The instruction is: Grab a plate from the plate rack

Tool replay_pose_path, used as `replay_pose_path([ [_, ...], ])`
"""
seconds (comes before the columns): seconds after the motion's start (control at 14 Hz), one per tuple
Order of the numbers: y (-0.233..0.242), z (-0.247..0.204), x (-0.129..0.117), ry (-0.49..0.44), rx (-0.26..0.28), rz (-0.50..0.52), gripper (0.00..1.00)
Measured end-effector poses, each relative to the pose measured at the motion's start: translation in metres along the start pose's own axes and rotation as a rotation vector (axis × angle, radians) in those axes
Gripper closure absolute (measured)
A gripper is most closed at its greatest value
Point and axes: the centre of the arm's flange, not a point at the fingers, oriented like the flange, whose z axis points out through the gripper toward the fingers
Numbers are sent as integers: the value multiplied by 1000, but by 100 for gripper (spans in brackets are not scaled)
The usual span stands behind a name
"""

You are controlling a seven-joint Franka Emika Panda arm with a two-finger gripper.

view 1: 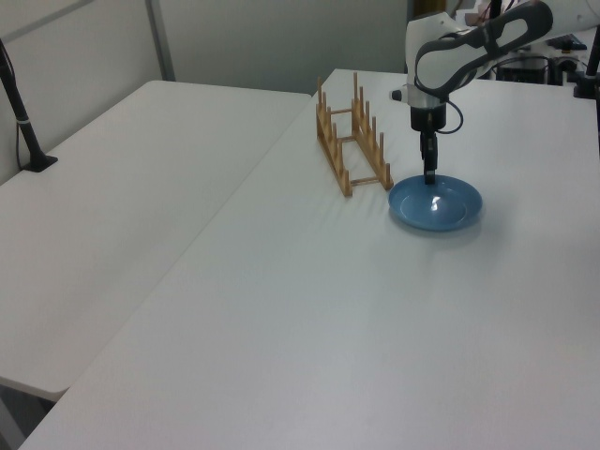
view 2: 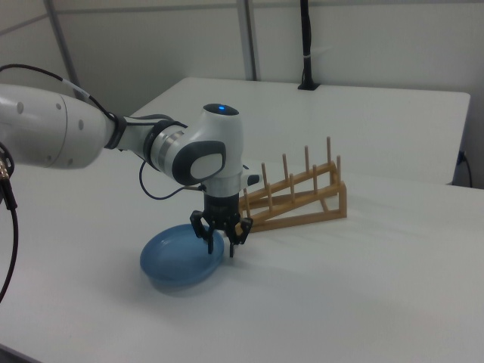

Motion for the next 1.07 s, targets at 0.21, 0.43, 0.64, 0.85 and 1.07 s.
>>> replay_pose_path([
  [0.21, -1, -28, 3, 41, -25, 78, 22],
  [0.43, -15, -87, 1, 77, -40, 186, 0],
  [0.64, -93, -154, 0, 51, -126, 284, 0],
  [0.85, -145, -187, -9, 45, -158, 318, 0],
  [1.07, -162, -219, -34, 37, -150, 367, 0],
])
